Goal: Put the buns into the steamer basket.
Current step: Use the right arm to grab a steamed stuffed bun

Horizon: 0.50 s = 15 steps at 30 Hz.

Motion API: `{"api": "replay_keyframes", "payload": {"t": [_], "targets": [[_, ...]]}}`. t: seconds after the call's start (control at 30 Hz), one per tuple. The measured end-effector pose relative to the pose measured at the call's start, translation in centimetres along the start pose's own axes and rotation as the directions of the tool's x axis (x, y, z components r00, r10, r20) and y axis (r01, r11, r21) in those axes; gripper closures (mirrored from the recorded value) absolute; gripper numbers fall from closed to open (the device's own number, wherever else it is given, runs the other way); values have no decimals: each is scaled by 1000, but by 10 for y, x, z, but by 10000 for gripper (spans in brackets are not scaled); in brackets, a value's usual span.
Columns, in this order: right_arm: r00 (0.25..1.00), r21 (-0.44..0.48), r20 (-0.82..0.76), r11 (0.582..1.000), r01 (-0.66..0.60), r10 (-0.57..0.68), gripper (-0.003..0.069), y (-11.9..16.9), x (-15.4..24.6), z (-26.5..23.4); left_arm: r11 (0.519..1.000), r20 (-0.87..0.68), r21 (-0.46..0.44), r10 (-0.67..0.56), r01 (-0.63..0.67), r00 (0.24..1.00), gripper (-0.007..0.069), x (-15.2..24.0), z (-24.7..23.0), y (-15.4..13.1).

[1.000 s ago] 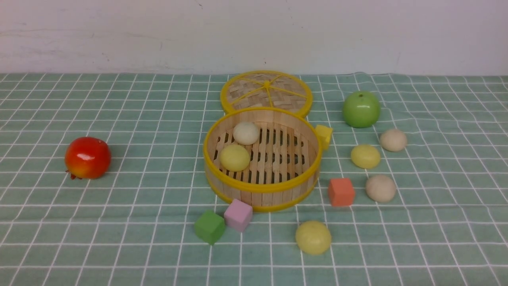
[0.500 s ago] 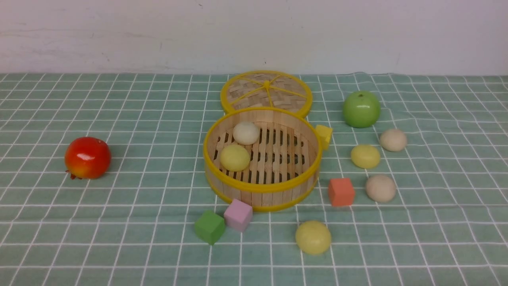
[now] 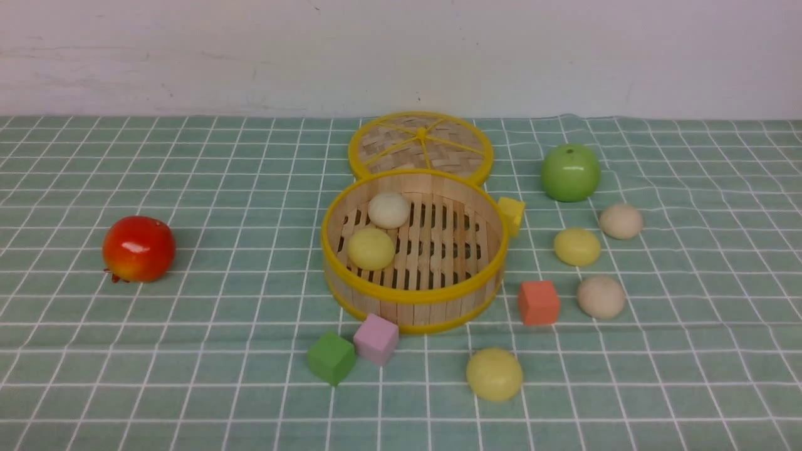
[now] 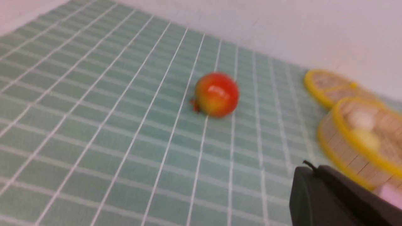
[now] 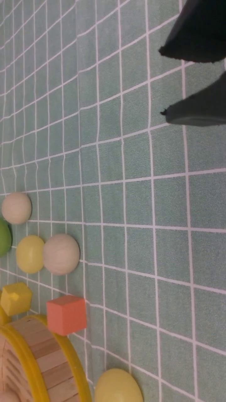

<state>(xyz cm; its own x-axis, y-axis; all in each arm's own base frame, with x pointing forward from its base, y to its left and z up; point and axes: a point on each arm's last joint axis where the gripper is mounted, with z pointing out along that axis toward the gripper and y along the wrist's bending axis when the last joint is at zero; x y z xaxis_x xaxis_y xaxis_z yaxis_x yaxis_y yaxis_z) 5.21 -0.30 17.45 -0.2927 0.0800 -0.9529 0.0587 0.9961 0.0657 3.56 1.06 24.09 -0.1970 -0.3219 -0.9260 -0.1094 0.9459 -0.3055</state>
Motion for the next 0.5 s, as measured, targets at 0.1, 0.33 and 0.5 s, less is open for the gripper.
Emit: {"api": "replay_keyframes", "payload": {"t": [0.1,0.33,0.5], "targets": [[1000,0,0,1000,0,0,420,0,0,0,1000,-37,-31,-4,2,999,632,26,14,5],[1000,0,0,1000,0,0,420,0,0,0,998,-103,-59,31,-37,994,627,66,31,16],[1000,0,0,1000,0,0,420,0,0,0,982,-103,-37,178,-183,979,623,66,31,15]]}}
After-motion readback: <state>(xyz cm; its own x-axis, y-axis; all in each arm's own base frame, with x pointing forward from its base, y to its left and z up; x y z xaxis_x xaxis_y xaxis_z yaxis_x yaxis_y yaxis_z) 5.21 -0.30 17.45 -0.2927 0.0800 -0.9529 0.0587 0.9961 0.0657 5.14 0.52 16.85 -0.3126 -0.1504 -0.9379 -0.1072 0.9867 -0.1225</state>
